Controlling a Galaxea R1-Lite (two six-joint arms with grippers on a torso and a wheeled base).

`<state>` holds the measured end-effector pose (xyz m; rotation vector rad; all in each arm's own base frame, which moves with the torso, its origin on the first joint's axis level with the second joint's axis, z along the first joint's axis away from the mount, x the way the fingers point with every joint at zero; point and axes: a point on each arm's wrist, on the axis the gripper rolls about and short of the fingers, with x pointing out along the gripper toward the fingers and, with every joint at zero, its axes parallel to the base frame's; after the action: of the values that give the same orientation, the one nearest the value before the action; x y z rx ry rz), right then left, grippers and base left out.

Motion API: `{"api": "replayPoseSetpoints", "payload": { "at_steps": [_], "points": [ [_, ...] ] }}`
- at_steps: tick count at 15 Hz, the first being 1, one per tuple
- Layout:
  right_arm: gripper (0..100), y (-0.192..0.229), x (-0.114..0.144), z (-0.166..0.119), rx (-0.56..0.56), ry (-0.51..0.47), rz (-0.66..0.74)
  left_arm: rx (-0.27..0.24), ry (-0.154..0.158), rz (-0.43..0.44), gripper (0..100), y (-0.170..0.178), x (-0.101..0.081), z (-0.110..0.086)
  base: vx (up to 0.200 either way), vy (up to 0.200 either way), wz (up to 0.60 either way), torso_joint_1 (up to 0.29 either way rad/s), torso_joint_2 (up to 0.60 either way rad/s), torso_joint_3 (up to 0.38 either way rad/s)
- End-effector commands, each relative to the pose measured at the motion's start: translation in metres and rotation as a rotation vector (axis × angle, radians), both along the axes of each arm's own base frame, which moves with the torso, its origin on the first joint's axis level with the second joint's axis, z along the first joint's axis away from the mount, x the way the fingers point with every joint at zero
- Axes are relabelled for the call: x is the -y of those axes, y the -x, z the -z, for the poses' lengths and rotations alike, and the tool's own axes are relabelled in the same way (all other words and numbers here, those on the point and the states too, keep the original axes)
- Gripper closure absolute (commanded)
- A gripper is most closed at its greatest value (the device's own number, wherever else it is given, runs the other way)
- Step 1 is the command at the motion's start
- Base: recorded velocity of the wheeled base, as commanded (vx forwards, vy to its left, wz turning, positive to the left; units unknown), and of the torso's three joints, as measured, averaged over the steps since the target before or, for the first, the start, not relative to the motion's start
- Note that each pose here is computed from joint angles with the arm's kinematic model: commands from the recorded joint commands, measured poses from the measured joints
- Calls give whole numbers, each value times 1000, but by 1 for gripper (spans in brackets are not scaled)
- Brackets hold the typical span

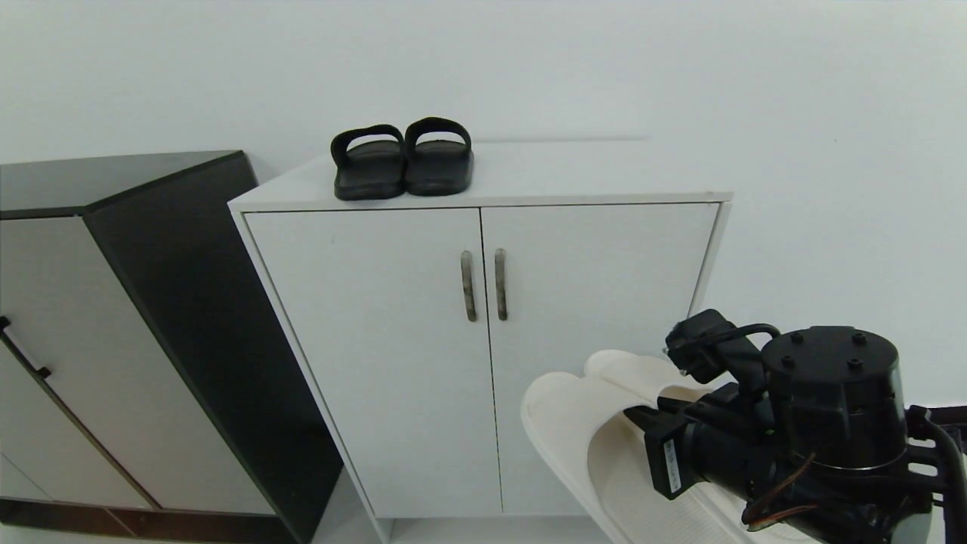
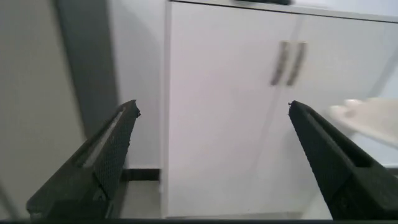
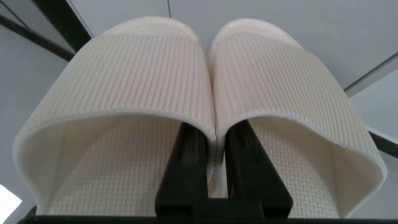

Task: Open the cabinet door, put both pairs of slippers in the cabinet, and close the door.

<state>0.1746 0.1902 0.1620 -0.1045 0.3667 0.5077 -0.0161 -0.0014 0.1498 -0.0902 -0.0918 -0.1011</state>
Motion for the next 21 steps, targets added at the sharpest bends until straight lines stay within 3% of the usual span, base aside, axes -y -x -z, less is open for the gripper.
{"api": "replayPoseSetpoints", "payload": {
  "at_steps": [1, 3, 6, 9, 11, 12, 15, 17, 20, 21],
  "points": [
    [100, 1, 0, 2, -1, 5, -4, -105, 9, 225, 0, -38, 6, -26, 0, 0, 0, -124, 456, 334],
    [100, 1, 1, 2, 3, 10, -7, -180, 15, 364, 0, -64, 12, -24, 0, 0, 0, -105, 459, 344],
    [100, 2, 1, 3, 2, 14, -7, -158, 24, 538, 0, -100, 23, -43, 0, 0, 0, -61, 444, 380],
    [100, 2, 2, 3, 0, 16, -7, -169, 16, 580, 0, -136, 34, -63, 0, 0, 0, -31, 308, 284],
    [100, 2, 2, 4, -2, 19, -9, -155, 1, 677, 0, -145, 53, -73, 0, 0, 0, -6, 47, 50],
    [100, 2, 2, 4, -1, 20, -10, -165, -4, 680, 0, -154, 64, -76, 0, 0, 0, 0, 0, 0],
    [100, 4, 3, -1, 18, 8, -17, -163, -72, 743, 0, -183, 95, -76, 0, 0, 0, 0, 0, 0],
    [100, 5, 4, -5, 35, -6, -23, -145, -75, 752, 0, -206, 115, -76, 0, 0, 0, 0, 0, 0],
    [100, 12, 7, -7, 23, -36, -102, -103, -64, 838, 0, -235, 138, -86, 0, 0, 0, 0, 0, 0],
    [100, 16, 10, -5, 4, -46, -166, -118, -13, 870, 0, -252, 149, -98, 0, 0, 0, 0, 0, 0]
  ]
}}
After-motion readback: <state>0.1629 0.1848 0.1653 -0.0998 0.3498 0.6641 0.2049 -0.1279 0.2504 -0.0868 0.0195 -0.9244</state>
